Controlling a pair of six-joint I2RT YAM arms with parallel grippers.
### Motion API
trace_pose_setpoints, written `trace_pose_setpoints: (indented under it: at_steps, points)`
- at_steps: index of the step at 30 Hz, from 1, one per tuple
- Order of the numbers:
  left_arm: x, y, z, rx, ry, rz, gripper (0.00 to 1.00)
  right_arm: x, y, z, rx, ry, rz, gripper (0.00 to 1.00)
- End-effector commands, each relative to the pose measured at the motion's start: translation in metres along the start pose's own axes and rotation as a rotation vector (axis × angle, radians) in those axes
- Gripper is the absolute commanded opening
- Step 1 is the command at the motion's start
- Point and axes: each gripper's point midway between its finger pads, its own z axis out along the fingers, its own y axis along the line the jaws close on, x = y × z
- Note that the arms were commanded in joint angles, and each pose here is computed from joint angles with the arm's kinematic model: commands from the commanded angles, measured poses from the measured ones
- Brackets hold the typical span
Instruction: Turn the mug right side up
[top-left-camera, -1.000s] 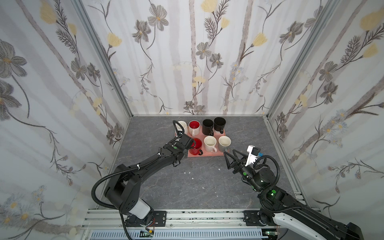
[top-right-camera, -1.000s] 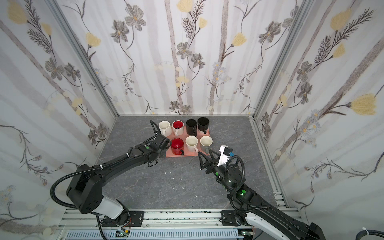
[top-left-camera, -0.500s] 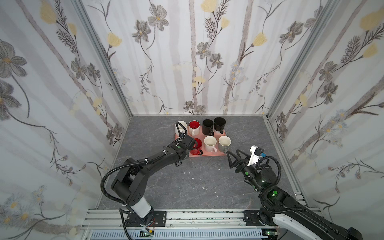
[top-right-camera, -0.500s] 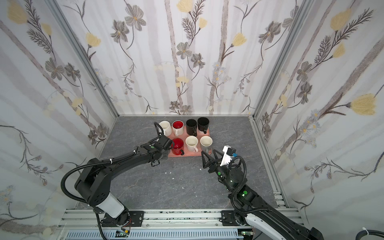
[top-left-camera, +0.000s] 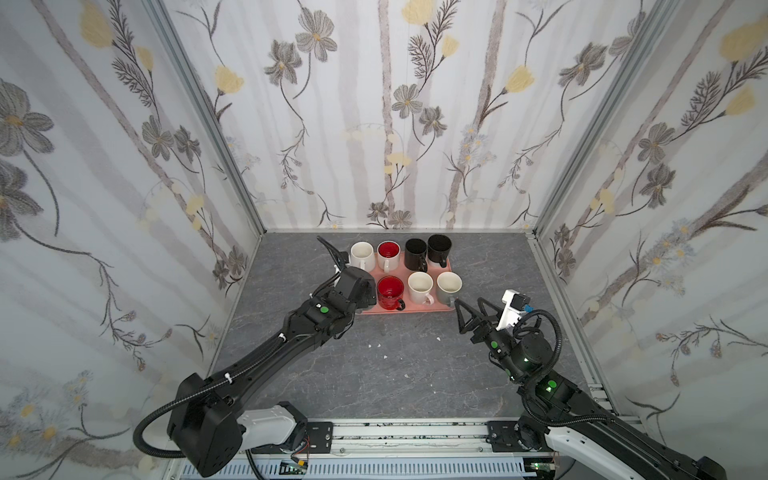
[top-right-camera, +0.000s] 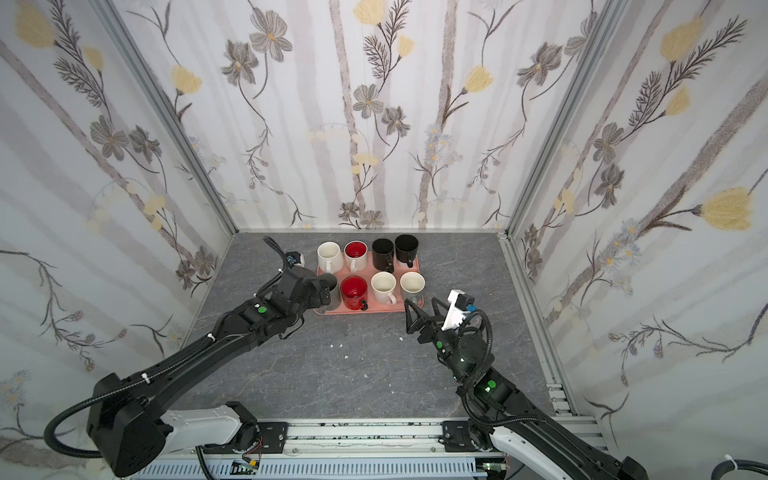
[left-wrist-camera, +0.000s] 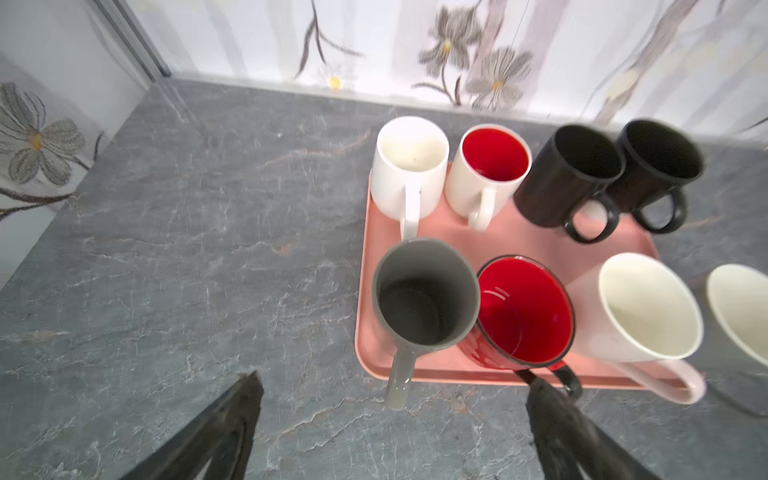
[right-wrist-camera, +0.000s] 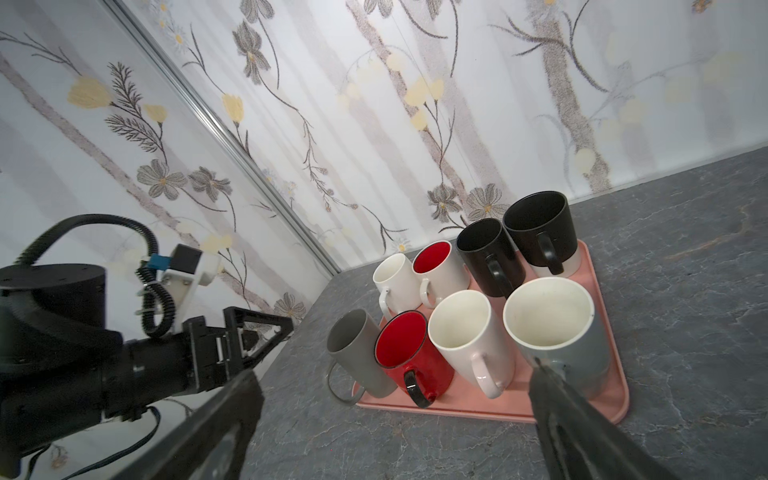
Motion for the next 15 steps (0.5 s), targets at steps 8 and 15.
trace_pose_setpoints:
  at_steps: [8,15]
  points:
    - [-0.074,0.037,-0.030,-0.096,-0.338,-0.090,1.00,-0.025,-0.044,-0.008,0.284,-0.104,-0.042,1.00]
    - [-0.088,0.091,0.008,-0.222,-0.346,-0.057,1.00,-0.031,-0.063,-0.016,0.387,-0.151,-0.049,1.00]
